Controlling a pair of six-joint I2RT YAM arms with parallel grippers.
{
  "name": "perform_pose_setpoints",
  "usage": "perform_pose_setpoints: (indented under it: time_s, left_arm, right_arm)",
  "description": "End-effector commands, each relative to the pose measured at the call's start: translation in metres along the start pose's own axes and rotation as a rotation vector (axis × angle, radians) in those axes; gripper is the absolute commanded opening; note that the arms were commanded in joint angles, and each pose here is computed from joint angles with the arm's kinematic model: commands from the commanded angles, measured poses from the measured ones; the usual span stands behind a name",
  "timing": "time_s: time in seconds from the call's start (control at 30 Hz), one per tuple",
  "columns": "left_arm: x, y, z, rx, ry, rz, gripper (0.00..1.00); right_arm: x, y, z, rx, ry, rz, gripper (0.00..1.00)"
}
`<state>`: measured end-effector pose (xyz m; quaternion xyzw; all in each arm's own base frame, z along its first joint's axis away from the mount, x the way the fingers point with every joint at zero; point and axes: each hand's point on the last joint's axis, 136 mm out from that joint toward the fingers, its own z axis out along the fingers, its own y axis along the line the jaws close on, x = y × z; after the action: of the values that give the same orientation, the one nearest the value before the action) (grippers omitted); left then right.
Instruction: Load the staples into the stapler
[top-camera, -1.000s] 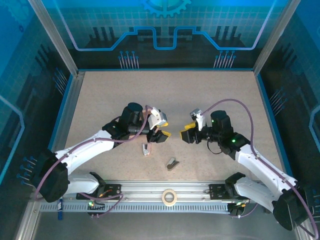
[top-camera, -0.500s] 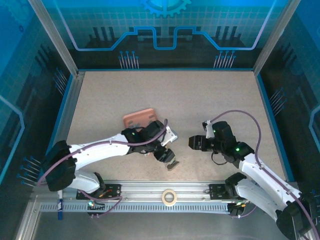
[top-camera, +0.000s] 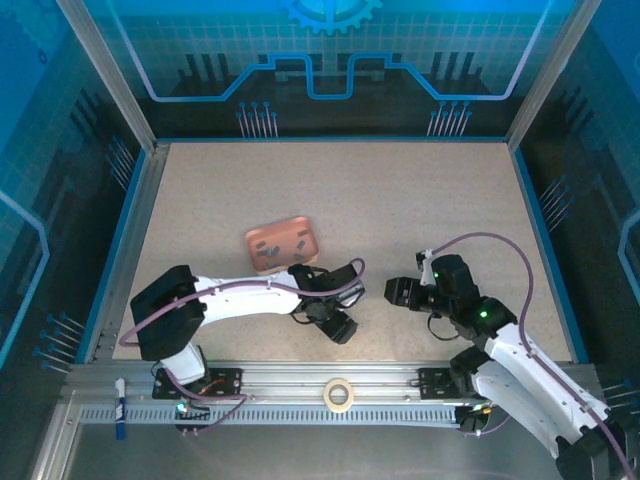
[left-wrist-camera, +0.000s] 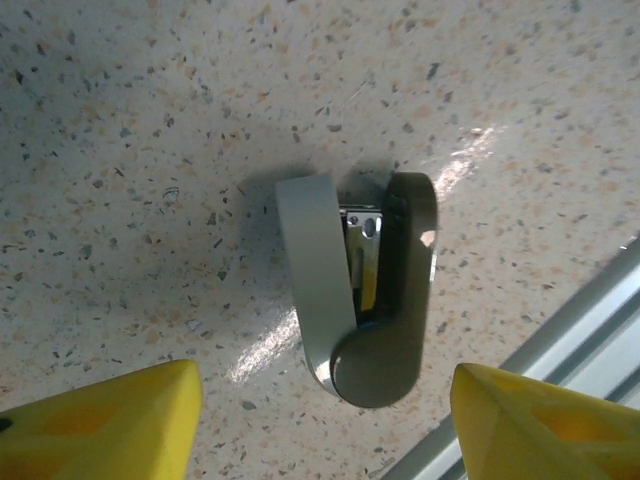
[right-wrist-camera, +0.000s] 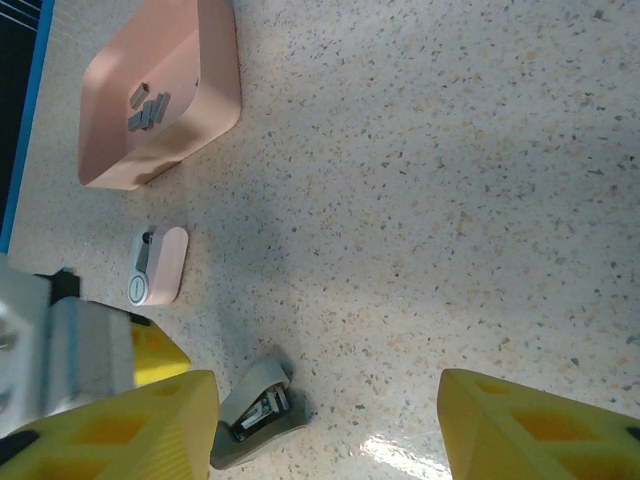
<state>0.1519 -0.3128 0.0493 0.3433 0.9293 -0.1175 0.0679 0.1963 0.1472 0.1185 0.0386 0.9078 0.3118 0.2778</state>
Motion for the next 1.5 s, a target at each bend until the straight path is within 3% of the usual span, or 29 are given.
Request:
perform_pose_setpoints:
  time_s: [0.0, 0.8, 0.97, 1.17, 1.47]
  left_arm:
    - [0.001, -0.002, 0.003, -0.028, 0.031, -0.004, 0.66]
    - [0.001, -0.011, 0.031, -0.009, 0.091, 0.042, 0.49]
    - [0.001, -0.009, 0.031, -0.02, 0.085, 0.056, 0.39]
    - [-0.009, 0.001, 0.019, -0.061, -0.015, 0.142, 0.32]
    - [-0.053, 0.017, -0.031, -0.038, -0.354, 0.179, 0.29]
  right_arm:
    - [0.008, -0.014, -0.002, 0.045, -0.001, 0.044, 0.61]
    - [0.007, -0.017, -0.01, 0.049, -0.031, 0.053, 0.61]
    - [0.007, -0.017, -0.01, 0.047, -0.029, 0.054, 0.61]
    - [0.007, -0.015, -0.01, 0.036, -0.028, 0.044, 0.61]
    - [-0.007, 0.006, -0.006, -0.044, -0.046, -0.009, 0.61]
